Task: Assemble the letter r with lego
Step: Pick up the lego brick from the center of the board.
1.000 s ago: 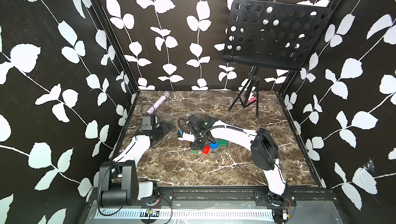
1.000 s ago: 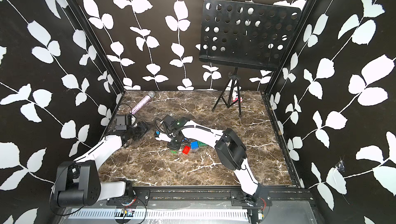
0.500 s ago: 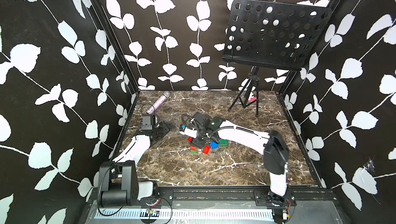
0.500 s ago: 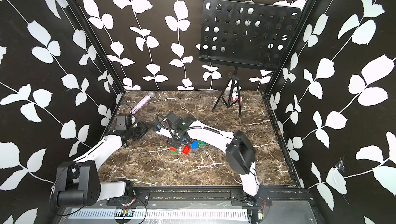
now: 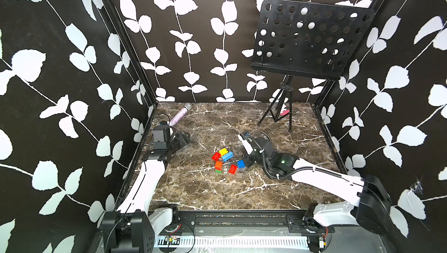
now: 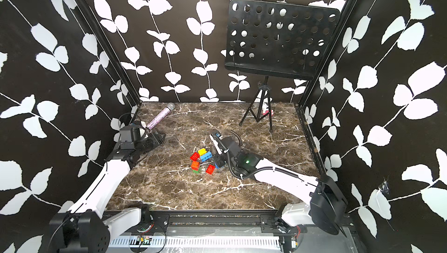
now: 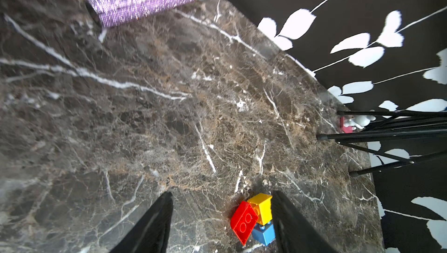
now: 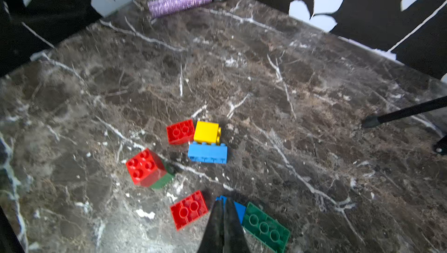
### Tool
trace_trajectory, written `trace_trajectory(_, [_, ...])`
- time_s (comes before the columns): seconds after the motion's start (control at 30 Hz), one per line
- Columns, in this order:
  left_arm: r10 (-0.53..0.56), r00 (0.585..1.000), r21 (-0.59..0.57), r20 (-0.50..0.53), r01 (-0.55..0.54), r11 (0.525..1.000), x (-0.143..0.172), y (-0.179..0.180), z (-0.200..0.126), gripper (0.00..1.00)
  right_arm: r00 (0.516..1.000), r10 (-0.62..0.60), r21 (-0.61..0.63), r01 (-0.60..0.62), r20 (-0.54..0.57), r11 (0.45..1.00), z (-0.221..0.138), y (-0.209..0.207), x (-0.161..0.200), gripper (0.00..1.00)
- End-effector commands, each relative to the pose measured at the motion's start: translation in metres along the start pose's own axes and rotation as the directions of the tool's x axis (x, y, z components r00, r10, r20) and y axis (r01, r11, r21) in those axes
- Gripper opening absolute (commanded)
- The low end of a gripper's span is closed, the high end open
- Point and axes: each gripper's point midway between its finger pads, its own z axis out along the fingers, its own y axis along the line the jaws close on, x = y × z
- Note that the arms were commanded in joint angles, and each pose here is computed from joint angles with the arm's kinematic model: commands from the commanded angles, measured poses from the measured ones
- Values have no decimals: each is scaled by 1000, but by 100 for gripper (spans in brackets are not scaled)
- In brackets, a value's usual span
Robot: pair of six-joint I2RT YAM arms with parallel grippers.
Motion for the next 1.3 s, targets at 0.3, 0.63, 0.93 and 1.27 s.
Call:
trace_trajectory(0.3, [53, 996, 6, 70, -54, 999, -22, -9, -10, 67, 900, 362, 140, -336, -245, 931, 33, 8, 48, 0])
trace_trajectory(0.63, [51, 999, 86, -3, -50, 995, -2, -13, 5, 67, 762, 536, 211, -493, -364, 844, 31, 43, 93, 49])
trace_trajectory(0.93, [32, 999, 102, -28, -29, 994, 18, -4, 12, 67, 678, 586, 332, -483, -445, 810, 51, 58, 125, 55])
trace_trajectory(1.27, [49, 996, 67, -79, -44, 997, 33, 9, 22, 67, 625, 645, 441, -475, -440, 762, 71, 42, 146, 55])
